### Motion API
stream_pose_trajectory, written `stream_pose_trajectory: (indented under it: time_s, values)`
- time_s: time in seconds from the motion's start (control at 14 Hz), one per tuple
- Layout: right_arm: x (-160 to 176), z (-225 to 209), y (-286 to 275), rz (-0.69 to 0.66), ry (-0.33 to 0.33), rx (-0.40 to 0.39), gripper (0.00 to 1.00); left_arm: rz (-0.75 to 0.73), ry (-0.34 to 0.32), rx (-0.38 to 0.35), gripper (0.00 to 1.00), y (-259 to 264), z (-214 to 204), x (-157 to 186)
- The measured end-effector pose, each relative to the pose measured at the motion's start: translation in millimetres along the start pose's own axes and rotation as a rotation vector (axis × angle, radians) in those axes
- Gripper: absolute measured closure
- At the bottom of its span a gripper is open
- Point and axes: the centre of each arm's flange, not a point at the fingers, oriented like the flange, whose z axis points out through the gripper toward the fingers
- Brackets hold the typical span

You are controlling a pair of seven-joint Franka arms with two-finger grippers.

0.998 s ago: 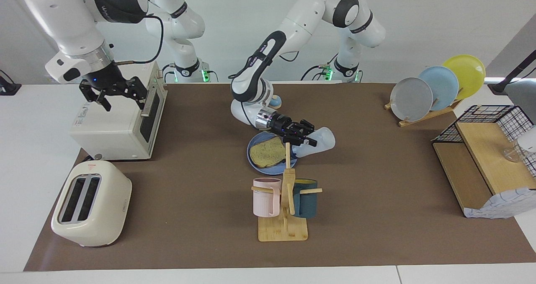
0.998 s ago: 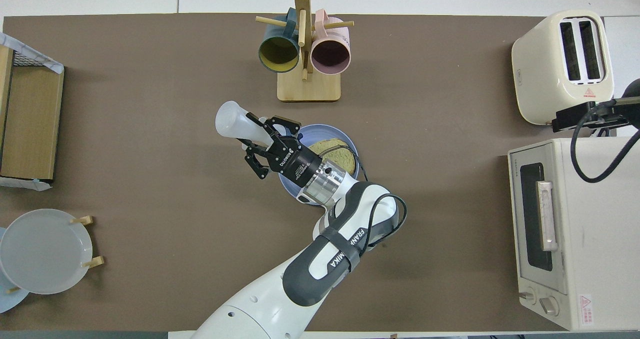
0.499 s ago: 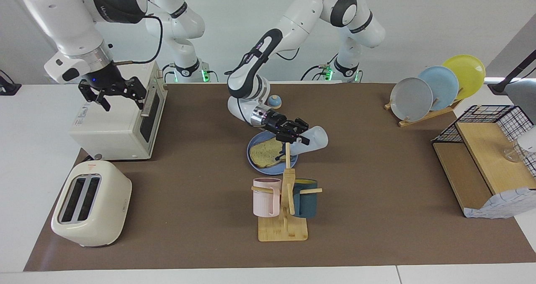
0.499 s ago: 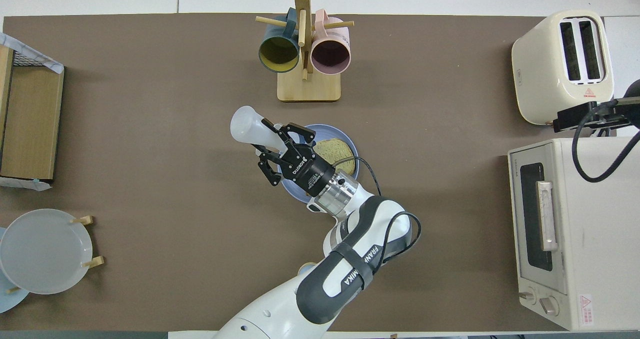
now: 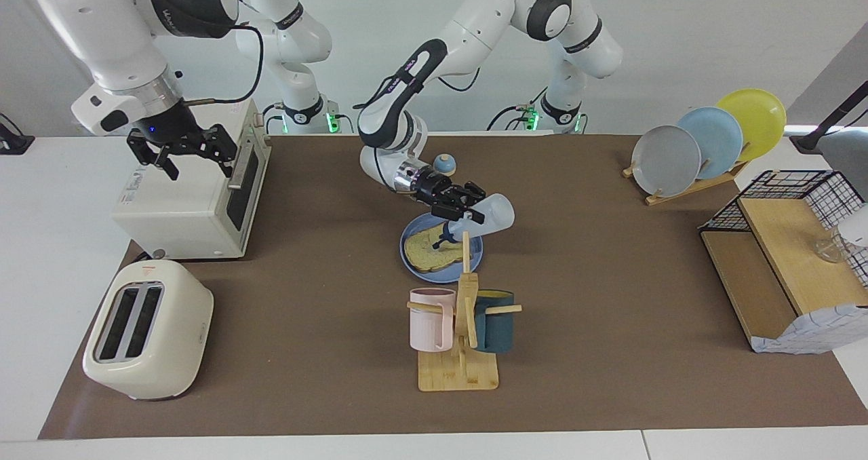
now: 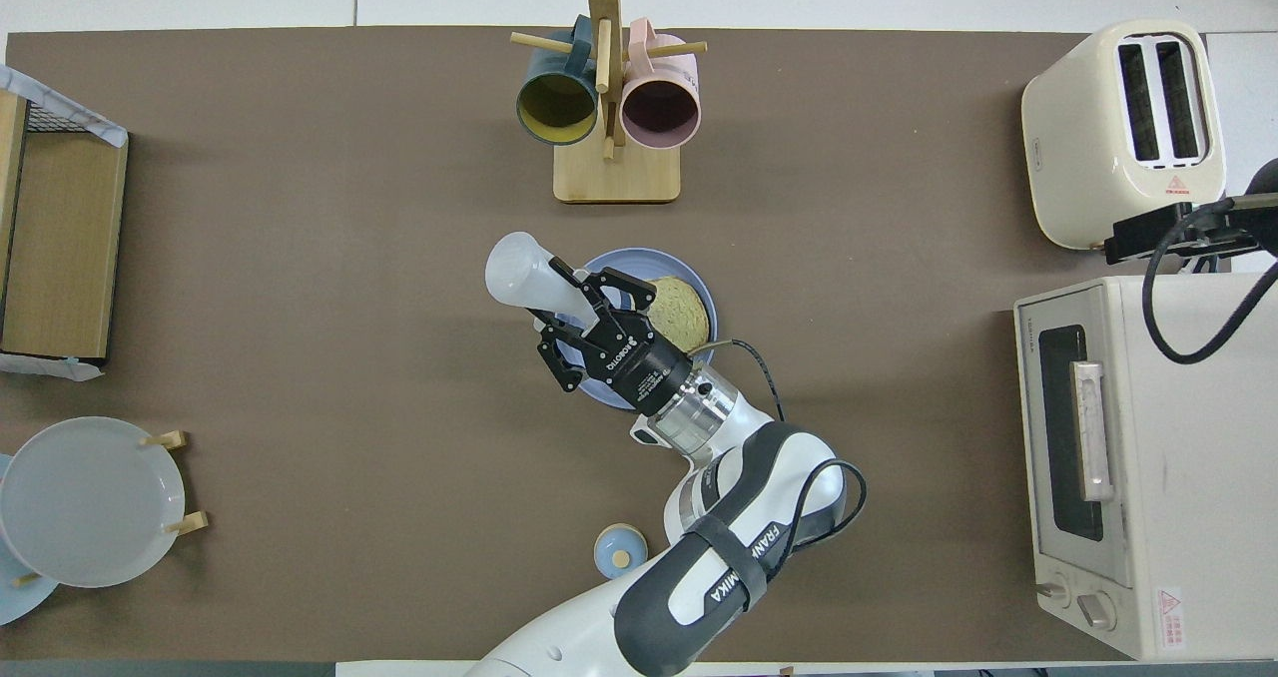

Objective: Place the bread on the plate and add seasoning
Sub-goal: 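Hold the shaker over the bread with the left gripper and shake, then carry the shaker back beside the mug rack with the left gripper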

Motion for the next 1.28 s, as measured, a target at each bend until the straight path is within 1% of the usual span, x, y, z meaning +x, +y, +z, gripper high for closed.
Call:
stream_pose_trajectory:
  time_s: [0.21, 0.36, 0.57, 0.71, 0.78, 0.93, 1.07, 1.21, 1.28]
  values:
    - [0.0, 0.0, 0.0, 0.0, 0.0, 0.0, 0.0, 0.01, -0.004, -0.042, 0.53, -0.3, 32.5, 8.1]
    - [0.0, 0.0, 0.0, 0.0, 0.0, 0.0, 0.0, 0.018, 0.001, -0.074, 0.53, 2.1, 44.0, 11.4]
    - [0.0, 0.0, 0.0, 0.0, 0.0, 0.0, 0.0, 0.032, 0.038, -0.134, 0.53, 8.7, 40.9, 13.4]
    - [0.0, 0.0, 0.0, 0.0, 0.0, 0.0, 0.0, 0.014, 0.08, -0.196, 0.53, 6.0, 42.0, 2.2]
    - [0.0, 0.0, 0.0, 0.0, 0.0, 0.0, 0.0, -0.011, 0.112, -0.234, 0.53, 0.4, 45.8, -12.5]
    - [0.0, 0.0, 0.0, 0.0, 0.0, 0.0, 0.0, -0.079, 0.182, -0.32, 0.53, -12.6, 61.5, -56.4]
    - [0.0, 0.0, 0.0, 0.0, 0.0, 0.0, 0.0, -0.149, 0.267, -0.427, 0.53, -19.4, 86.2, -97.9]
    - [0.0, 0.0, 0.0, 0.0, 0.0, 0.0, 0.0, -0.254, 0.402, -0.544, 0.53, -25.0, 117.3, -128.2]
    - [0.0, 0.0, 0.0, 0.0, 0.0, 0.0, 0.0, -0.315, 0.473, -0.609, 0.53, -27.0, 139.8, -145.1]
